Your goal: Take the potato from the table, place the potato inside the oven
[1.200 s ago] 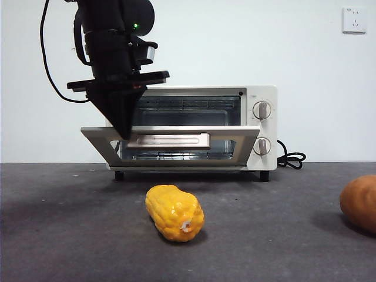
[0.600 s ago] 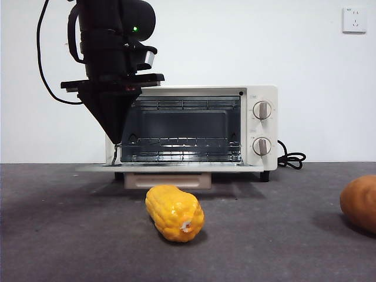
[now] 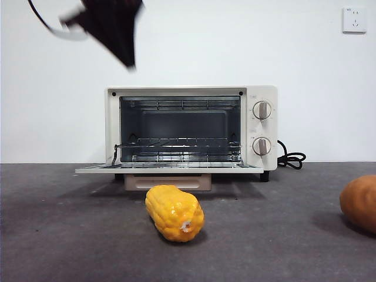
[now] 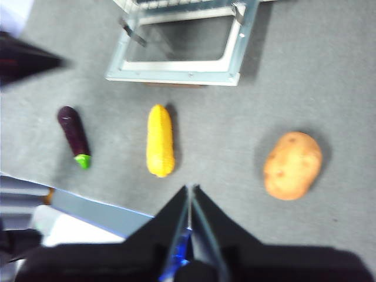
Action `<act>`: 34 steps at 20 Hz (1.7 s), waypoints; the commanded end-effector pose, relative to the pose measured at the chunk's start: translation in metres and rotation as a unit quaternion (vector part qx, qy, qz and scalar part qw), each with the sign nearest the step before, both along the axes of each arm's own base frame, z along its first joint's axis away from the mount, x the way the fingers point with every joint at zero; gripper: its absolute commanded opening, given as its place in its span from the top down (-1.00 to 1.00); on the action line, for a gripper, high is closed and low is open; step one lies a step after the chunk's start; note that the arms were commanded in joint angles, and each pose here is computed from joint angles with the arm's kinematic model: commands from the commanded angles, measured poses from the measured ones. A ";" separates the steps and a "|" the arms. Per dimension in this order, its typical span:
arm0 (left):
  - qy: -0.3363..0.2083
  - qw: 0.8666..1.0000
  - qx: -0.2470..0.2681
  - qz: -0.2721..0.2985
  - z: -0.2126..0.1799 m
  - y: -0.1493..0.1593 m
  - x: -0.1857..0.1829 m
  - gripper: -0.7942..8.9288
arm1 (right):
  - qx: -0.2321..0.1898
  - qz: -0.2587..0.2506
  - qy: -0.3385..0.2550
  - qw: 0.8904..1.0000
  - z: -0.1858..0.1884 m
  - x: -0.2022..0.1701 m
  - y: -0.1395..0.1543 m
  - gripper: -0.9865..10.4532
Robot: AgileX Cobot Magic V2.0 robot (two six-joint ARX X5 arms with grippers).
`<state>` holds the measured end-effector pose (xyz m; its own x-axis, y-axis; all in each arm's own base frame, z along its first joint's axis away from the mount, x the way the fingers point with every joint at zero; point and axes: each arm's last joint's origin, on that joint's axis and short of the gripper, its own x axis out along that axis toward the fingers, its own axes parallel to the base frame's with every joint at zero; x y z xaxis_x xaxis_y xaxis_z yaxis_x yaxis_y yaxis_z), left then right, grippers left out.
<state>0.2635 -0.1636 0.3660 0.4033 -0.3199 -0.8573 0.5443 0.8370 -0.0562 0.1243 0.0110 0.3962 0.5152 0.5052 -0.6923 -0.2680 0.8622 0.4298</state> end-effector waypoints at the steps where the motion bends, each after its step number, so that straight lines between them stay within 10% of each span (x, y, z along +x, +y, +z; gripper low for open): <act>1: -0.047 0.999 -0.022 -0.006 0.031 0.019 -0.030 0.85 | -0.032 -0.016 0.017 0.999 -0.004 0.005 -0.002 0.54; 9: -0.214 0.973 -0.082 0.035 0.103 0.091 -0.142 0.85 | -0.059 -0.048 0.090 0.993 -0.020 0.039 -0.002 0.49; 16: -0.253 0.959 -0.076 0.101 0.108 0.137 -0.210 0.85 | -0.170 -0.045 0.136 0.975 -0.041 0.066 0.030 0.33; 24: -0.293 0.944 -0.110 0.107 0.110 0.158 -0.244 0.85 | -0.192 -0.059 0.206 0.958 -0.127 0.089 0.051 0.32; 28: -0.291 0.945 -0.108 0.107 0.110 0.157 -0.243 0.85 | -0.179 -0.075 0.200 0.960 -0.153 0.092 0.052 -0.33; 34: -0.290 0.945 -0.107 0.106 0.110 0.156 -0.242 0.85 | -0.181 -0.072 0.213 0.957 -0.179 0.112 0.058 -0.32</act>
